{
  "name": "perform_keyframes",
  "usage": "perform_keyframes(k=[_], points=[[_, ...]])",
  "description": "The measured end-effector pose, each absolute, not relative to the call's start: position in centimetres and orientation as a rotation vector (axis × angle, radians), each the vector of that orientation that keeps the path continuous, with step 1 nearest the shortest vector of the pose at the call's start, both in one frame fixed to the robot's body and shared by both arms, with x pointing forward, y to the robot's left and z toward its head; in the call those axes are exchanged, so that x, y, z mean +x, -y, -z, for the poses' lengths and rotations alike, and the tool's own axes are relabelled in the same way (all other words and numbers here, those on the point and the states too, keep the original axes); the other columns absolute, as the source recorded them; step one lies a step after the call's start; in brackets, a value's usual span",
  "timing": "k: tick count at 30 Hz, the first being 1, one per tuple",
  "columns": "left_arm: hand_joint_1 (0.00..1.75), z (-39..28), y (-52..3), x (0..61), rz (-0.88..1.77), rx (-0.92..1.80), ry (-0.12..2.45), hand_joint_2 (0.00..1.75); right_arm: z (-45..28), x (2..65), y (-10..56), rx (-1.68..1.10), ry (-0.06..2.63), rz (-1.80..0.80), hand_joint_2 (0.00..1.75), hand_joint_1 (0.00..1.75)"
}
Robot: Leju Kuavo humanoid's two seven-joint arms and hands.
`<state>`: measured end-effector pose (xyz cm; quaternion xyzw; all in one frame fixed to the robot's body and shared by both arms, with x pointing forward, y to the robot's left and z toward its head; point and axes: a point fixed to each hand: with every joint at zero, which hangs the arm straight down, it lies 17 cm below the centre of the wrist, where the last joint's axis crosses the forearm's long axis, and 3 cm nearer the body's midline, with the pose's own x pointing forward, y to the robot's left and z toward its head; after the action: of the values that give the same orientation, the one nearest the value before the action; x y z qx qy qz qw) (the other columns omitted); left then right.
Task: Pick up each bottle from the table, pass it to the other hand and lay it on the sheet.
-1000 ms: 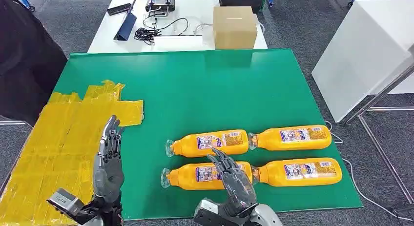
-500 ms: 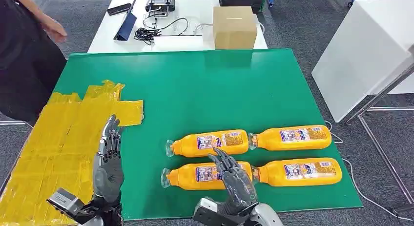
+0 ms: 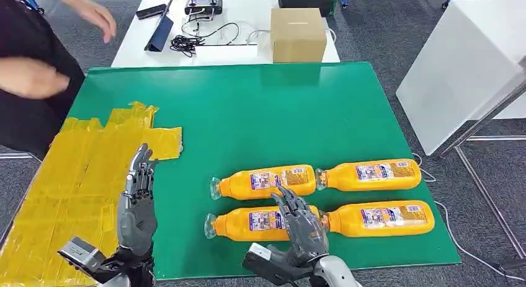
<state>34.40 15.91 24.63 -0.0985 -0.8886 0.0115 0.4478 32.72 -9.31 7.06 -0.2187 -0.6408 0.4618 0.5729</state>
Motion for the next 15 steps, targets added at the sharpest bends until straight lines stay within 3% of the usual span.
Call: perform_keyframes(k=[15], points=[[0.0, -24.81, -15.9, 34.34, -0.033, -0.247, 2.205, 0.0, -6.85, 32.71, 9.24, -0.511, 1.497, -1.08, 1.75, 0.0]])
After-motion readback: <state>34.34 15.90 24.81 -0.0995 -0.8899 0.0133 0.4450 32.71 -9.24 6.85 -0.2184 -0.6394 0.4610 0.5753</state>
